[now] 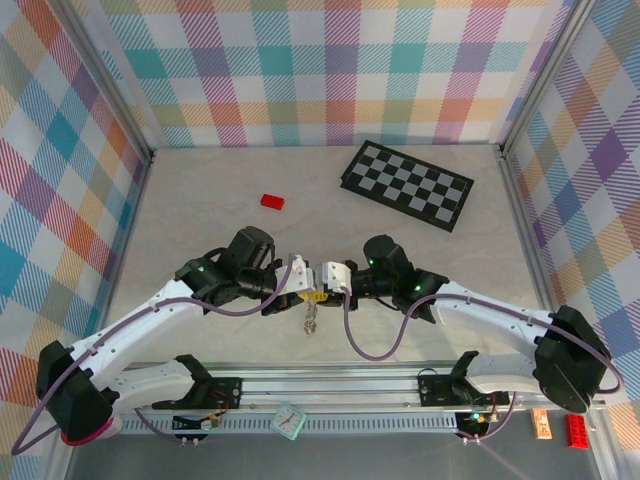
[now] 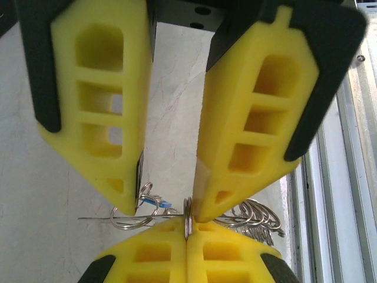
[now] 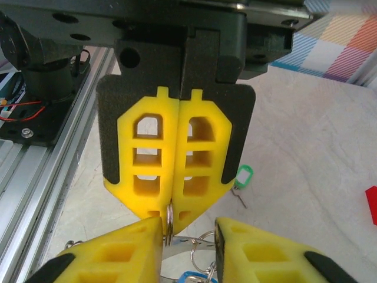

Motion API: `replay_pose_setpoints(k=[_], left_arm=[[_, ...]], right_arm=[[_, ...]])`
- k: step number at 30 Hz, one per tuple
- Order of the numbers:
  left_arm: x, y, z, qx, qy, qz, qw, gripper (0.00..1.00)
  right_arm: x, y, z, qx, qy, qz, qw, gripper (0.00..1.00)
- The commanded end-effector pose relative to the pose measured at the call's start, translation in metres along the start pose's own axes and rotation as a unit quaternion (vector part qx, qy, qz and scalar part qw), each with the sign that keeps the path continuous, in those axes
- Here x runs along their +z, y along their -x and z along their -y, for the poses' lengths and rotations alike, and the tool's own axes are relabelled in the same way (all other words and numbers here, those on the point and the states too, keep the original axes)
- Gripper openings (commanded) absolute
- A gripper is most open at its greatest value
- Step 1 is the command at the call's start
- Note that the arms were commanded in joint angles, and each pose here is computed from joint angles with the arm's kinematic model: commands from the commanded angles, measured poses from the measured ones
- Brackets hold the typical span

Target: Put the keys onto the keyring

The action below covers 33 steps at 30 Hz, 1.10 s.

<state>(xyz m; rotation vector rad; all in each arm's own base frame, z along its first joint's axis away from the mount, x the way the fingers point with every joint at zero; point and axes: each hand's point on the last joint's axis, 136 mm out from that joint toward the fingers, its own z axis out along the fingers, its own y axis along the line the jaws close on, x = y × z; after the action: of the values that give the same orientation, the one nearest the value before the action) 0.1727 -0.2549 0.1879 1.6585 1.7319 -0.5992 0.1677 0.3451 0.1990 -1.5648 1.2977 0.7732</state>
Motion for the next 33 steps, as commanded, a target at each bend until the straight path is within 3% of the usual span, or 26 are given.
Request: replay_pose_setpoints(k=[1,5,8,14,17,27,33], left_arm=[[-0.005,0.015,0.002,0.010,-0.010,0.022,1.000,0.00],[-0.004,0.017,0.001,0.009,-0.011,0.026,1.000,0.00],[-0.002,0.017,0.000,0.010,-0.009,0.028,1.000,0.00],[0.002,0.010,-0.003,0.008,0.011,0.036,0.999,0.29],[0.008,0.000,-0.003,0.008,0.018,0.041,0.999,0.35],[0.003,-0.001,-0.007,0.003,0.045,0.065,0.997,0.34],[0.000,-0.005,-0.011,0.007,0.063,0.061,0.996,0.25]], right_arm=[[0.004,0.009,-0.004,-0.007,0.017,0.022,1.000,0.21],[0.007,0.001,-0.007,-0.002,0.025,0.008,1.000,0.13],[0.009,-0.005,-0.007,-0.001,0.022,-0.001,1.000,0.00],[0.006,-0.010,-0.004,0.006,0.002,0.004,1.000,0.00],[0.006,-0.015,-0.005,0.012,0.000,0.001,1.000,0.00],[0.001,-0.012,-0.008,0.013,0.003,0.008,1.000,0.00],[-0.002,-0.010,-0.009,0.013,0.004,0.007,1.000,0.00]])
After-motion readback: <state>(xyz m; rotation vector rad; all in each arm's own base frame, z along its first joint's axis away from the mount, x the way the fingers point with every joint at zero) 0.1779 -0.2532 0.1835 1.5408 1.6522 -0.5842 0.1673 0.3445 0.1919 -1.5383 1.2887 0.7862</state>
